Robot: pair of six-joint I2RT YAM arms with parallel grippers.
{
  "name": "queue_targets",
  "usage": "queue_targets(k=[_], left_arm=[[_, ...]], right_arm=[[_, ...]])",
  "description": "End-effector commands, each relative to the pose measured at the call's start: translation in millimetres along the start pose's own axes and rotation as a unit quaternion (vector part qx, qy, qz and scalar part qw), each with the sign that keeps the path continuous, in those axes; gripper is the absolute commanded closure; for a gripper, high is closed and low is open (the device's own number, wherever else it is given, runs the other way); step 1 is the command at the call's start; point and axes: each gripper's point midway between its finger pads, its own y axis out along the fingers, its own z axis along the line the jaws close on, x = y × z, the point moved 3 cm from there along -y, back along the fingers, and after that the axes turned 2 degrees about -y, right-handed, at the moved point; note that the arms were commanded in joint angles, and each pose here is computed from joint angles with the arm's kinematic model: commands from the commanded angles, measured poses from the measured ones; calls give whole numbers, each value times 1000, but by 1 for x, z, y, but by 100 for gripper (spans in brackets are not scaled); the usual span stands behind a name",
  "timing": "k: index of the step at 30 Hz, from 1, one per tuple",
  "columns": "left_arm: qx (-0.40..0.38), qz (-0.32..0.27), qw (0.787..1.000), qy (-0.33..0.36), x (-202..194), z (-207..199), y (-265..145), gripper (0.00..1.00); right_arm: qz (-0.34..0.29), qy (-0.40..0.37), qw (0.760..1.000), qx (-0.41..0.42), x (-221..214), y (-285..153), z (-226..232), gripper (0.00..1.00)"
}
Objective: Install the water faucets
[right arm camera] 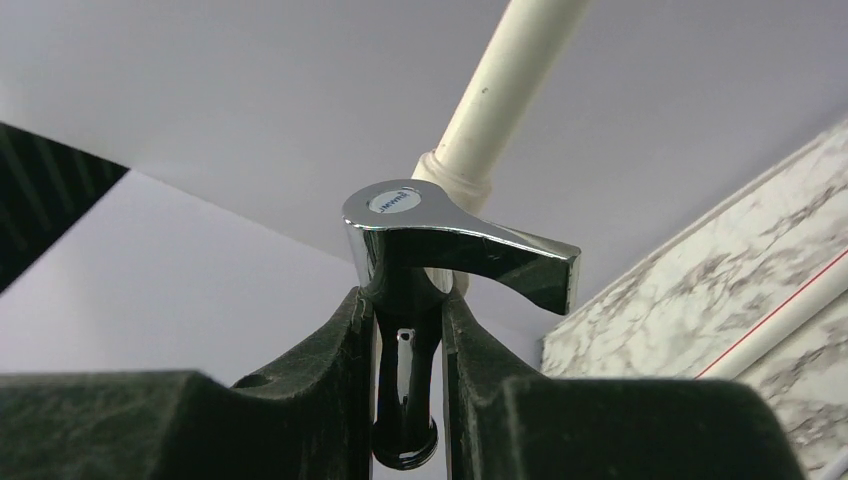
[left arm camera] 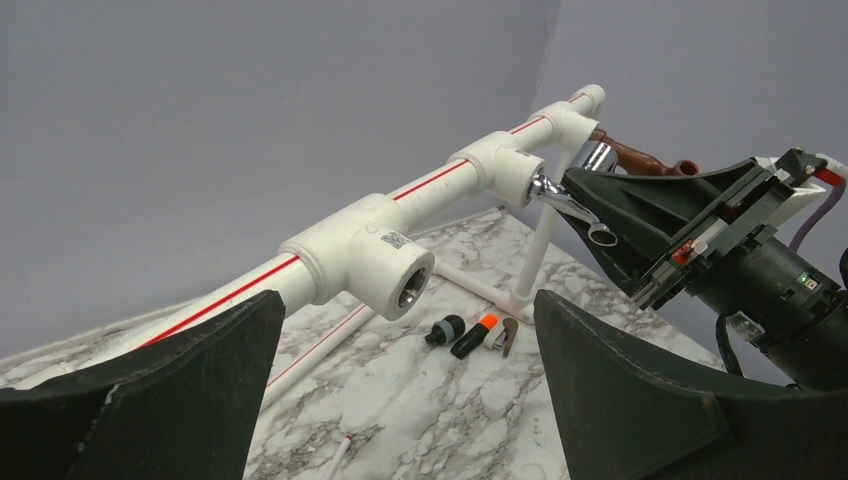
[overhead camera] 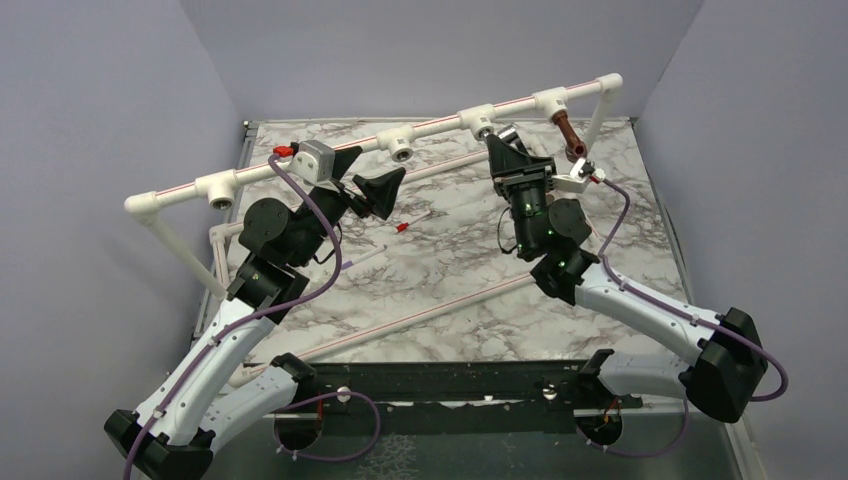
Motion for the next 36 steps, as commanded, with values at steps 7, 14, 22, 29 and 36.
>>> queue_targets(k=[7, 14, 22, 29, 36], left_arm=[[-9, -15, 1000, -4, 6, -4, -2, 4], [-7, -14, 1000, -2, 6, -4, -2, 4], [-8, -12, 1000, -2, 4, -4, -1, 4], [-7, -9, 1000, -1, 3, -3, -1, 4], [-6, -9, 1000, 0, 3, -3, -1, 4]], right_arm=[[70, 201, 960, -183, -44, -9, -51, 99], [86, 222, 955, -177, -48, -11, -48, 100], [91, 211, 956, -180, -46, -16, -50, 70], [83, 195, 963, -169, -34, -20, -46, 49], [90, 165, 971, -148, -16, -33, -36, 35]])
